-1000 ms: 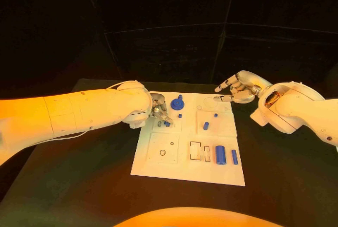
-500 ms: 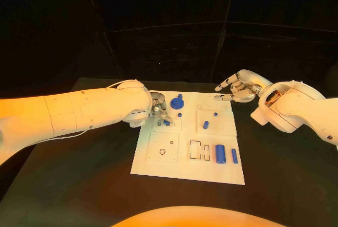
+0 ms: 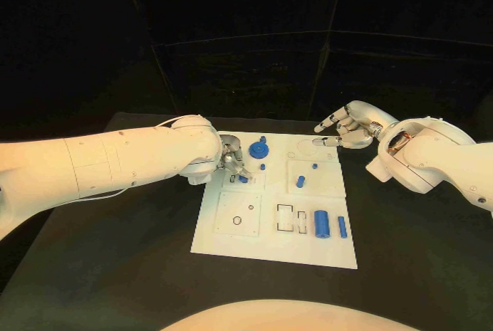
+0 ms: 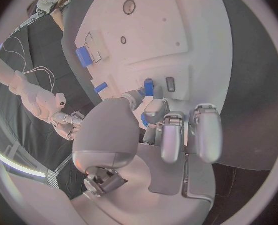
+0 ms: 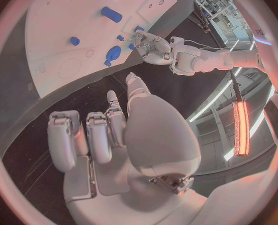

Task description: Assemble the parts on the task board

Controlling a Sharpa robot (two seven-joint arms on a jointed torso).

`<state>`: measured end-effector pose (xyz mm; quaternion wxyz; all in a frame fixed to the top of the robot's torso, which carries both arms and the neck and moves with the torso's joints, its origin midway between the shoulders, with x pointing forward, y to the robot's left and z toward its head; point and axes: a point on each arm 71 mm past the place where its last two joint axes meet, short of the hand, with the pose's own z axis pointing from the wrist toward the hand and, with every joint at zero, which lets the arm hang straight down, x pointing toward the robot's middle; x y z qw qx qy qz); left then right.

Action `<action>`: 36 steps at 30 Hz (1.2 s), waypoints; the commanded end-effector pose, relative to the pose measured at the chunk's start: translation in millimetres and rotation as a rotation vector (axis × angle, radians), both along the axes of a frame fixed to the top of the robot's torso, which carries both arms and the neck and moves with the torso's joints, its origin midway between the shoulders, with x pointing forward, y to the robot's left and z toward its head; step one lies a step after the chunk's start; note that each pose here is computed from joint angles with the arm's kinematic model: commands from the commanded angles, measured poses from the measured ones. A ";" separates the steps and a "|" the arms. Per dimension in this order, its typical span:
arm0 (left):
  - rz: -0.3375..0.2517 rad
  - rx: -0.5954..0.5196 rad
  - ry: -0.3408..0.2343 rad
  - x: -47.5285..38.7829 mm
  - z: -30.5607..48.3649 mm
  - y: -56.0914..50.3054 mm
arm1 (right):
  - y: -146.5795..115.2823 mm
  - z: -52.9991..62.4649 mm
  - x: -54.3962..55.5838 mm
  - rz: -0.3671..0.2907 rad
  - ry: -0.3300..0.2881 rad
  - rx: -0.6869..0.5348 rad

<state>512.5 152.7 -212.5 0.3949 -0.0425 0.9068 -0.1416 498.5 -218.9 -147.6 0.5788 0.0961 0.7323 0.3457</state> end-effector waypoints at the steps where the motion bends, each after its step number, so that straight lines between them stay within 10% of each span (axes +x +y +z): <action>1: -0.023 0.023 0.030 -3.0 -4.0 -1.0 | 1.1 1.7 0.0 0.007 -0.007 0.001; 36: -0.030 0.035 0.033 3.5 -4.4 -10.1 | 3.2 2.1 -0.2 0.011 -0.011 0.004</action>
